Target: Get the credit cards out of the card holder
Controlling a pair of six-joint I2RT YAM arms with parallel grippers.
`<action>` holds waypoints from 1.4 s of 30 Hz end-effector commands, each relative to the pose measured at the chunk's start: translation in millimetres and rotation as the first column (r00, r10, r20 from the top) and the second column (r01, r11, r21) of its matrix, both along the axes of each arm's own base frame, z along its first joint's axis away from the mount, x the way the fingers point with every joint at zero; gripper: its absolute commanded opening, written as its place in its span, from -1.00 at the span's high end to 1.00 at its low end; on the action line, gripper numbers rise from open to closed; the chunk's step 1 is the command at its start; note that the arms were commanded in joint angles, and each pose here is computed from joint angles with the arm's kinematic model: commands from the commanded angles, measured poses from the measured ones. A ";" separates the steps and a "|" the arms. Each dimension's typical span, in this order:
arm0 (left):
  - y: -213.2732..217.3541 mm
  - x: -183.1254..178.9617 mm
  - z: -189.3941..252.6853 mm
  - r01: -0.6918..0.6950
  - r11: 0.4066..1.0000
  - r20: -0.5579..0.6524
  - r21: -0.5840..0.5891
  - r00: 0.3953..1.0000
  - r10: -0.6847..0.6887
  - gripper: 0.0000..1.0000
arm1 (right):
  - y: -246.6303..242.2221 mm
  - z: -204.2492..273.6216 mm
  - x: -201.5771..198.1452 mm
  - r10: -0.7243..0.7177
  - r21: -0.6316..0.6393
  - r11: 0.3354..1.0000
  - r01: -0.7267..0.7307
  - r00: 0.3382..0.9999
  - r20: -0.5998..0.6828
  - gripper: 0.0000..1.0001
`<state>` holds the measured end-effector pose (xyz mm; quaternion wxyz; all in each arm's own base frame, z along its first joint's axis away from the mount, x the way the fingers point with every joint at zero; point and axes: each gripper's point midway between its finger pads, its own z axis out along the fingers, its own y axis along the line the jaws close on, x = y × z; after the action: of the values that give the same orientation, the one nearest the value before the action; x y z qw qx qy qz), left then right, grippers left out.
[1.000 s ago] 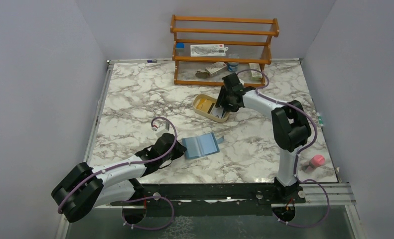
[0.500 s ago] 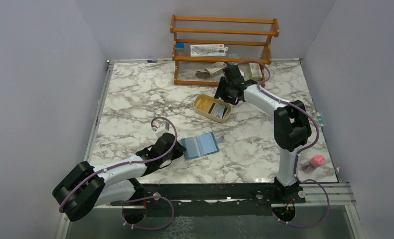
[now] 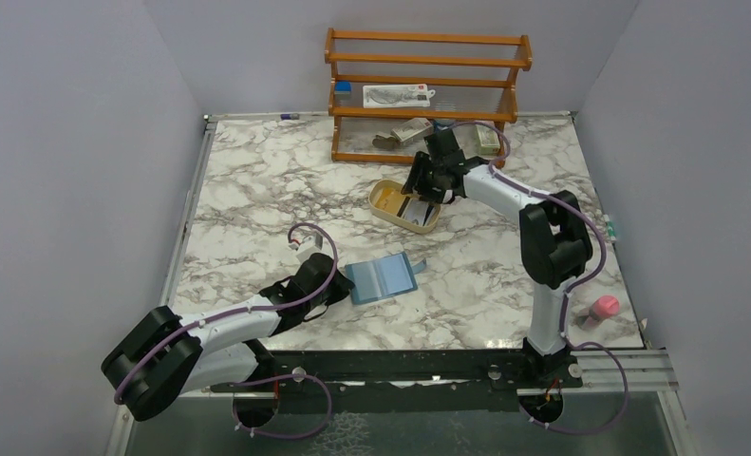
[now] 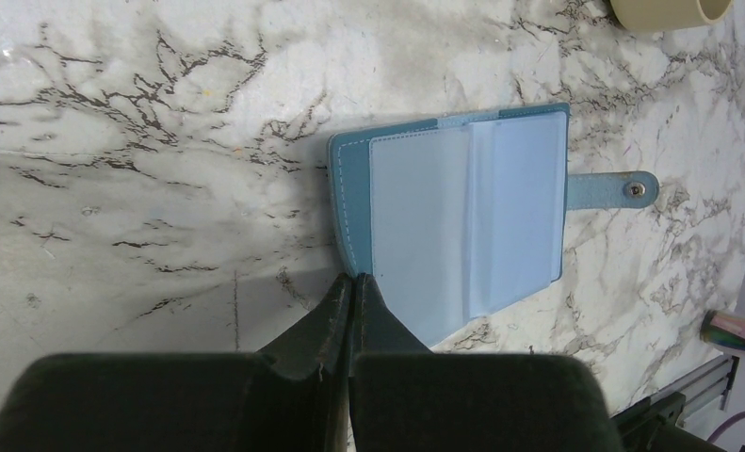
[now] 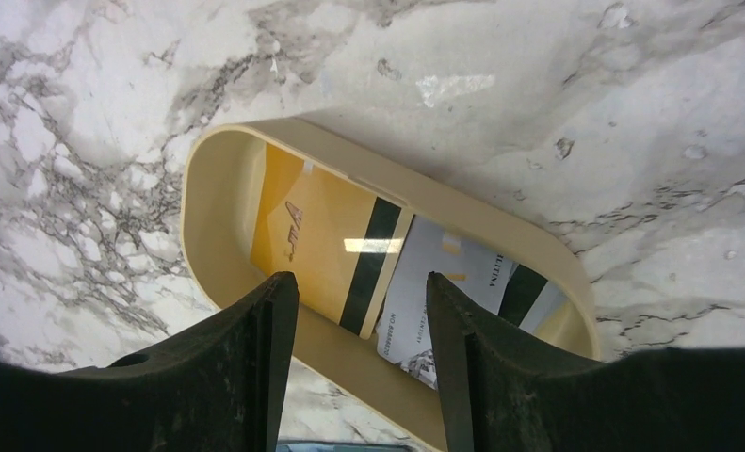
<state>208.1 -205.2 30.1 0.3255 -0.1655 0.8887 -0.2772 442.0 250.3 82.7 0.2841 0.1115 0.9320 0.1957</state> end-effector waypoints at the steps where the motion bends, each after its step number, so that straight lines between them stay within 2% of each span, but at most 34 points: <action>1: 2.2 2.9 2.0 -0.007 1.000 0.013 0.004 1.000 0.007 1.00 | 20.6 -22.3 -11.4 0.065 0.113 0.992 -0.057 0.996 -0.061 -0.14; 7: 2.0 2.4 1.5 -0.008 1.000 0.010 0.001 1.000 0.008 1.00 | 18.3 -44.5 -18.1 0.064 0.101 0.993 -0.053 0.992 -0.104 -0.14; 15: 2.4 2.0 -0.8 -0.008 1.000 0.006 0.001 1.000 0.008 1.00 | -16.8 -57.9 -38.2 0.033 -0.054 0.998 -0.040 0.993 -0.116 -0.14; 19: 0.9 1.7 -1.8 -0.003 1.000 0.004 -0.003 1.000 0.003 1.00 | -25.7 -57.9 -42.3 0.026 -0.093 0.995 -0.036 0.993 -0.112 -0.15; 32: 5.0 -0.3 -2.4 -0.012 1.000 0.005 -0.004 1.000 0.012 1.00 | 4.9 -47.0 -13.1 0.063 0.001 0.998 -0.063 0.994 -0.092 -0.14; 42: 6.9 -0.7 -4.6 -0.016 1.000 0.002 -0.003 1.000 0.016 1.00 | 17.3 -50.8 -10.2 0.079 0.030 0.997 -0.077 0.991 -0.105 -0.13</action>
<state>207.6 -202.6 27.8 0.3249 -0.1697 0.8884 -0.2765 439.3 263.5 48.1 0.2550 0.0893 0.9383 0.2159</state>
